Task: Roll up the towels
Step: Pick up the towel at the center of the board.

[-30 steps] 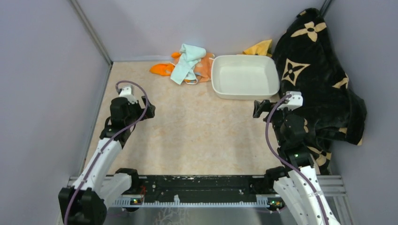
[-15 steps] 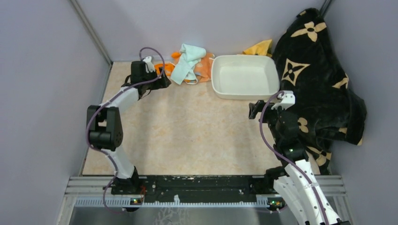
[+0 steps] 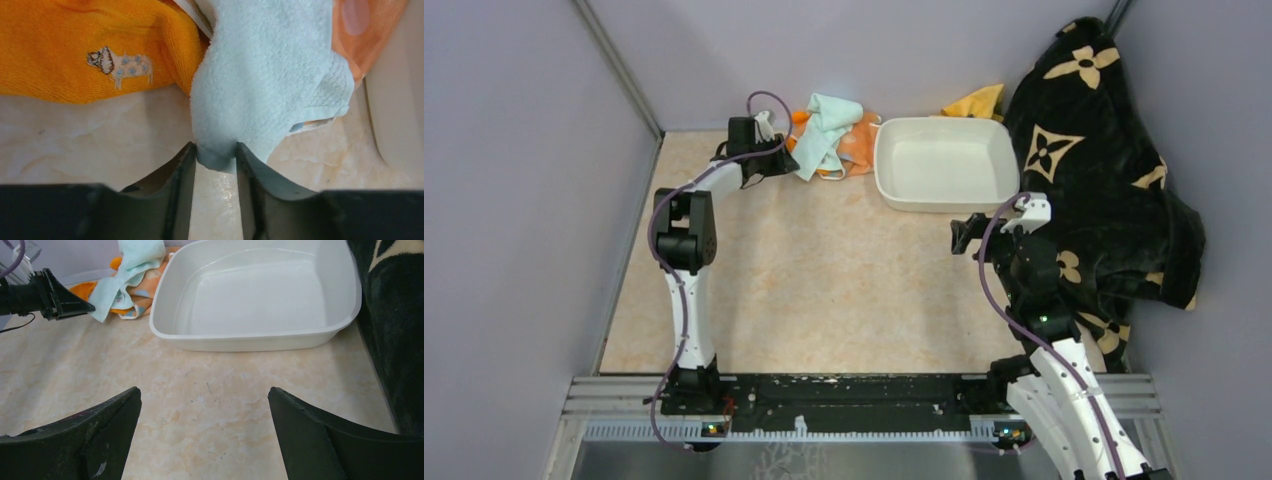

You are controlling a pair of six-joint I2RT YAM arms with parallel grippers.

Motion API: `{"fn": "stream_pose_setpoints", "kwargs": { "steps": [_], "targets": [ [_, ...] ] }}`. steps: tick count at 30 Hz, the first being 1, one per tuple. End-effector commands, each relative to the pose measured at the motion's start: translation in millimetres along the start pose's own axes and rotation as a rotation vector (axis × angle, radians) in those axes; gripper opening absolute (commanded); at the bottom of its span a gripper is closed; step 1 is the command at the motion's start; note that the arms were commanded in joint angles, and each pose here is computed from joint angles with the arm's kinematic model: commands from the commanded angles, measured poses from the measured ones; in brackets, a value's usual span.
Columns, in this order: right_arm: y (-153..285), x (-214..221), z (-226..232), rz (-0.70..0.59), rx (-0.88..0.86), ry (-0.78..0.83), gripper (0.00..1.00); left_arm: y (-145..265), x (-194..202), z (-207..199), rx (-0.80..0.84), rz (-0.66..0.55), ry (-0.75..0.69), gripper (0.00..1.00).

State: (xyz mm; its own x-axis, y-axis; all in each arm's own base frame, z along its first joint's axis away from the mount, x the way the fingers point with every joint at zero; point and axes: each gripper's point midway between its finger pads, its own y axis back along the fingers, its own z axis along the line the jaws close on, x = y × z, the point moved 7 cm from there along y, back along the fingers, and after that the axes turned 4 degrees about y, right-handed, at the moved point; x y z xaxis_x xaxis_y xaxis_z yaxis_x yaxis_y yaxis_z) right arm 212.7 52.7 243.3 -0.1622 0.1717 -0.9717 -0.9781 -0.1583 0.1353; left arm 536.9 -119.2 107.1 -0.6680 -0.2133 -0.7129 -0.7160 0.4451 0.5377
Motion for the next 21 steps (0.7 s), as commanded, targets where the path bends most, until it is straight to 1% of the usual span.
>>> {"fn": "stream_pose_setpoints", "kwargs": {
  "steps": [1, 3, 4, 5, 8, 11, 15, 18, 21],
  "targets": [
    [1, -15, 2, -0.059, 0.002, -0.020, 0.98, 9, -16, -22, 0.116, 0.002, -0.036, 0.33],
    [2, -17, 2, -0.056, -0.001, -0.020, 0.98, 27, -27, -34, 0.140, -0.012, -0.066, 0.20],
    [2, -17, 2, -0.055, 0.000, -0.019, 0.98, 38, -34, -40, 0.150, -0.025, -0.084, 0.15],
    [2, -17, 2, -0.053, 0.002, -0.019, 0.97, 57, -47, -52, 0.163, -0.059, -0.111, 0.10],
    [0, -16, 2, -0.058, 0.005, -0.019, 0.98, 101, -72, -76, 0.181, -0.124, -0.173, 0.02],
    [-3, -19, 4, -0.067, -0.014, -0.021, 0.97, 154, -97, -100, 0.160, -0.196, -0.253, 0.01],
    [-10, -22, 10, -0.065, -0.057, -0.016, 0.97, 231, -119, -126, 0.105, -0.310, -0.347, 0.00],
    [-15, -23, 15, -0.069, -0.108, -0.012, 0.97, 283, -123, -144, 0.087, -0.373, -0.396, 0.00],
    [-19, -25, 23, -0.070, -0.169, -0.017, 0.97, 328, -118, -157, 0.074, -0.425, -0.425, 0.00]
  ]
}}
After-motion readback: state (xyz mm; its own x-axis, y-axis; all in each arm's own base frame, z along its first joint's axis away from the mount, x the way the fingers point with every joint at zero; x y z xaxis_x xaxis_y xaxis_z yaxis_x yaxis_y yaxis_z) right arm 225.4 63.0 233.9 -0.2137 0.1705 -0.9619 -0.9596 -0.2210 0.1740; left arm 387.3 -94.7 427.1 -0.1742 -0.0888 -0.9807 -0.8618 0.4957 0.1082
